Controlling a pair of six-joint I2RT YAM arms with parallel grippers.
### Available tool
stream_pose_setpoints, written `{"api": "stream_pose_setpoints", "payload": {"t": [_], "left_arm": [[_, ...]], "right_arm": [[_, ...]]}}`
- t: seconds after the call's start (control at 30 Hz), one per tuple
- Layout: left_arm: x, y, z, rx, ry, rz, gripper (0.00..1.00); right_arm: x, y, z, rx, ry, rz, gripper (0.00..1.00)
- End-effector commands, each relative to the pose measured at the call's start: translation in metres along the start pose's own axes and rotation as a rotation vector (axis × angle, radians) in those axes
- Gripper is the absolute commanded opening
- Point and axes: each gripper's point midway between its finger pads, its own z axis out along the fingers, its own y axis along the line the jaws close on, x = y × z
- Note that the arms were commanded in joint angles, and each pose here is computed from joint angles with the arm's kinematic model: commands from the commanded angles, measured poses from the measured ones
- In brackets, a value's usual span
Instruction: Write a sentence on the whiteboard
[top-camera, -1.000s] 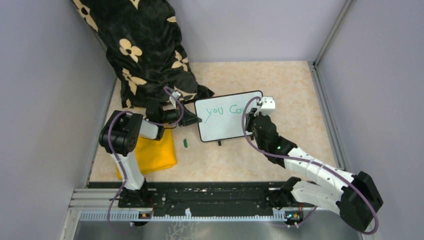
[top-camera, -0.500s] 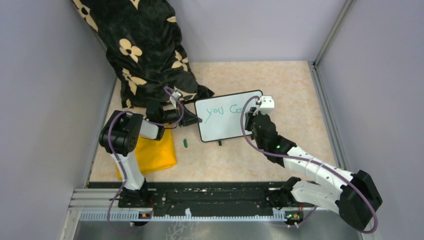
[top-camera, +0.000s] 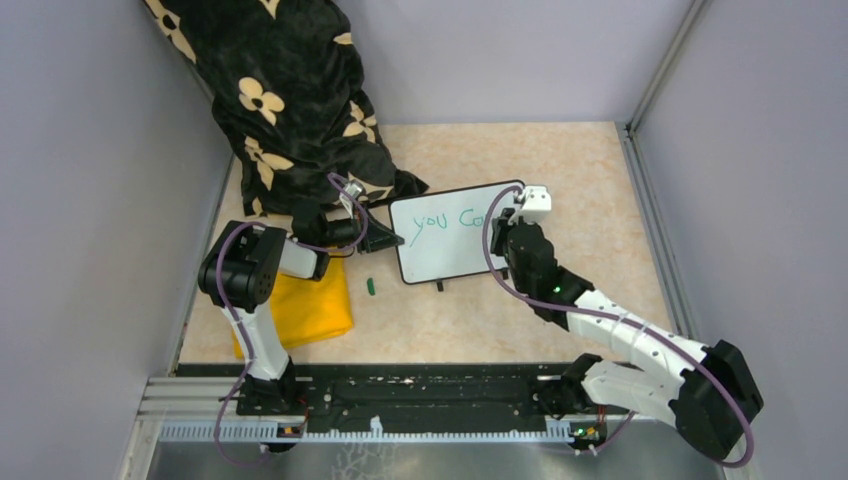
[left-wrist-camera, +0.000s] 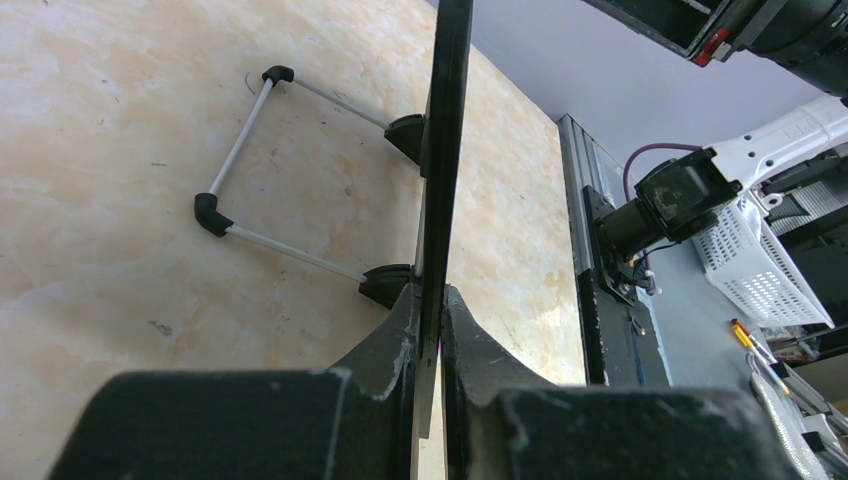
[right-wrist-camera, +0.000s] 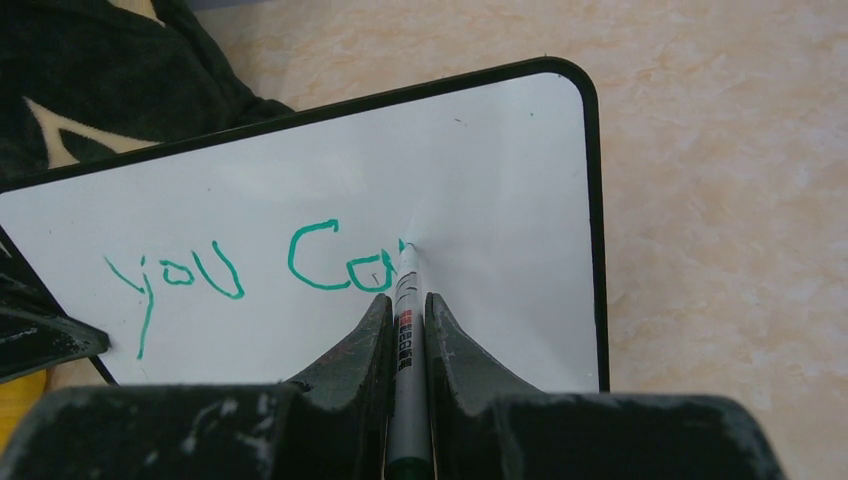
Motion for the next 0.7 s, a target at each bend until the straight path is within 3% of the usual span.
{"api": "stream_pose_setpoints", "payload": {"t": [0.0, 0.67], "left_arm": [[0.011, 0.005, 0.000, -0.017, 0.029, -0.058, 0.00], [0.011, 0.005, 0.000, -0.017, 0.029, -0.057, 0.00]], "right_arm": [[-0.039, 0.006, 0.005, -0.005, -0.093, 0.048, 0.00], [-0.032, -0.007, 0.003, 0.028, -0.078, 0.045, 0.00]]}}
